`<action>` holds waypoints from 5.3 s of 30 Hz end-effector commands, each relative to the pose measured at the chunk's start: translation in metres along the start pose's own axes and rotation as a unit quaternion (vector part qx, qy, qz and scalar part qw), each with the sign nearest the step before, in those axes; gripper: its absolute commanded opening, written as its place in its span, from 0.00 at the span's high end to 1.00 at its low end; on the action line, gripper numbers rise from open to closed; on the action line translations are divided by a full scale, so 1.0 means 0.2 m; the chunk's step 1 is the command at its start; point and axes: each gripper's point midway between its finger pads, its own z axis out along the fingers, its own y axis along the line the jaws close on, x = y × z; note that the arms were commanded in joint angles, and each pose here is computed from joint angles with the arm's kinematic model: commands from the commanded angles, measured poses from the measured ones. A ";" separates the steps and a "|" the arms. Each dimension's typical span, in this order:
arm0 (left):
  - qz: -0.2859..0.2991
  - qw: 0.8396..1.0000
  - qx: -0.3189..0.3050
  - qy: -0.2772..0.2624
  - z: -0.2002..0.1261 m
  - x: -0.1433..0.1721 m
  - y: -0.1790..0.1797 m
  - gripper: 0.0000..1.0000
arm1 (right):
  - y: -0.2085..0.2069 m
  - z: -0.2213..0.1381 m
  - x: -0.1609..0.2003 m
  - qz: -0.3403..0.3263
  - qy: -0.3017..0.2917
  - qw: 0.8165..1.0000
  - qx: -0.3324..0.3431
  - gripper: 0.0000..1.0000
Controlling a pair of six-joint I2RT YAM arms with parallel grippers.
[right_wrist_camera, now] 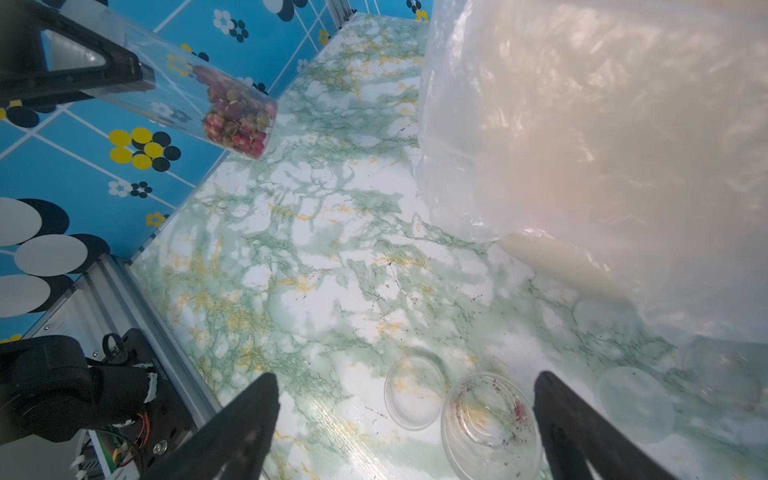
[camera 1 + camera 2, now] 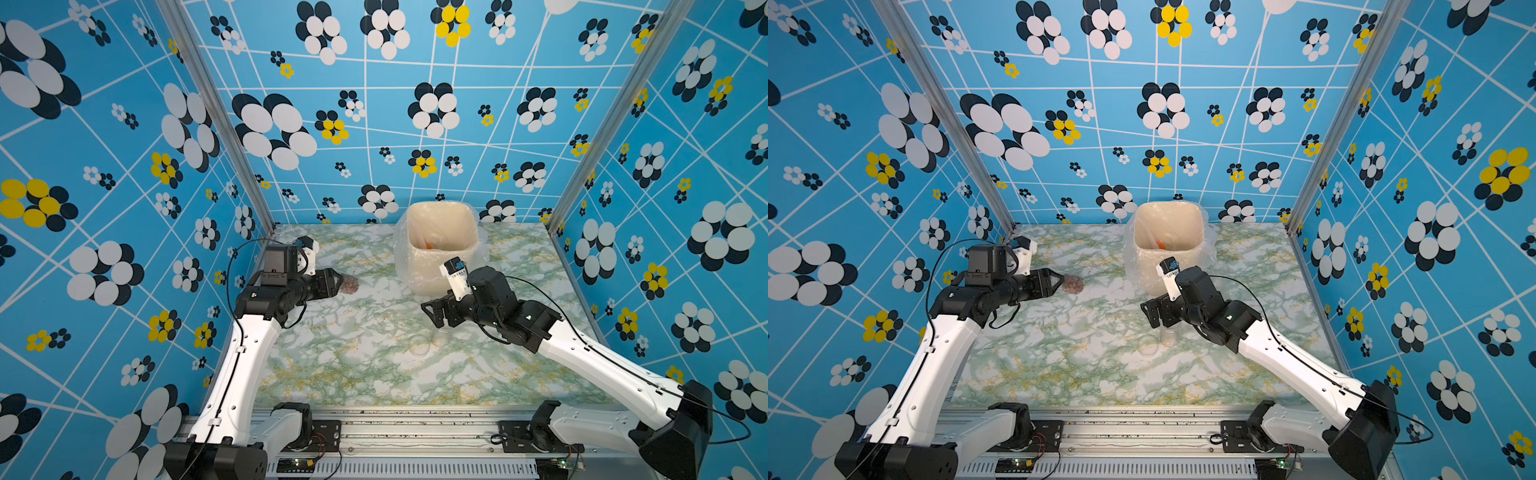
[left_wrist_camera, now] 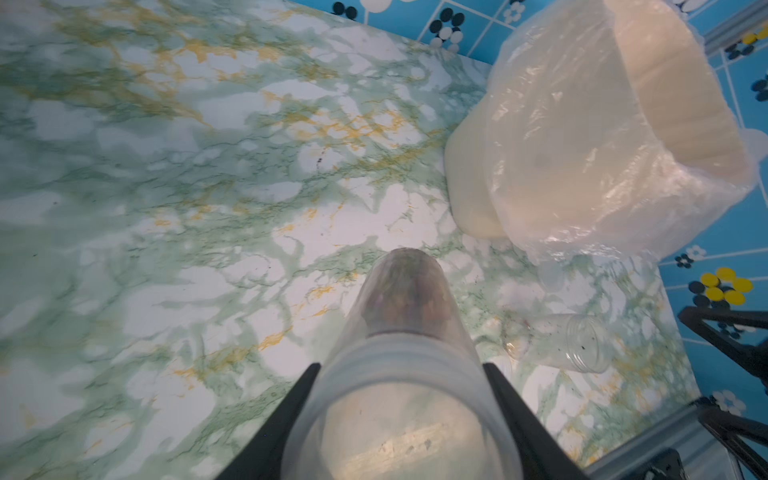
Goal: Empty the moldy dried flower tea in the jars
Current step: Pick up the jar from the center of the board, then unscrew the lid from the jar.
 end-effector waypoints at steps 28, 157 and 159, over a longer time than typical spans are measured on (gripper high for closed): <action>0.349 0.855 0.337 0.181 -0.15 0.38 -1.09 1.00 | 0.17 -0.10 0.03 -0.118 -0.054 0.986 -0.106 0.05; 0.175 0.931 0.316 0.058 0.11 0.02 -1.03 0.76 | 0.00 -0.01 -0.19 -0.108 -0.114 0.984 -0.089 0.95; 0.159 0.940 0.296 0.062 0.14 0.02 -1.04 0.77 | -0.06 -0.01 -0.21 -0.092 -0.129 0.986 -0.053 0.97</action>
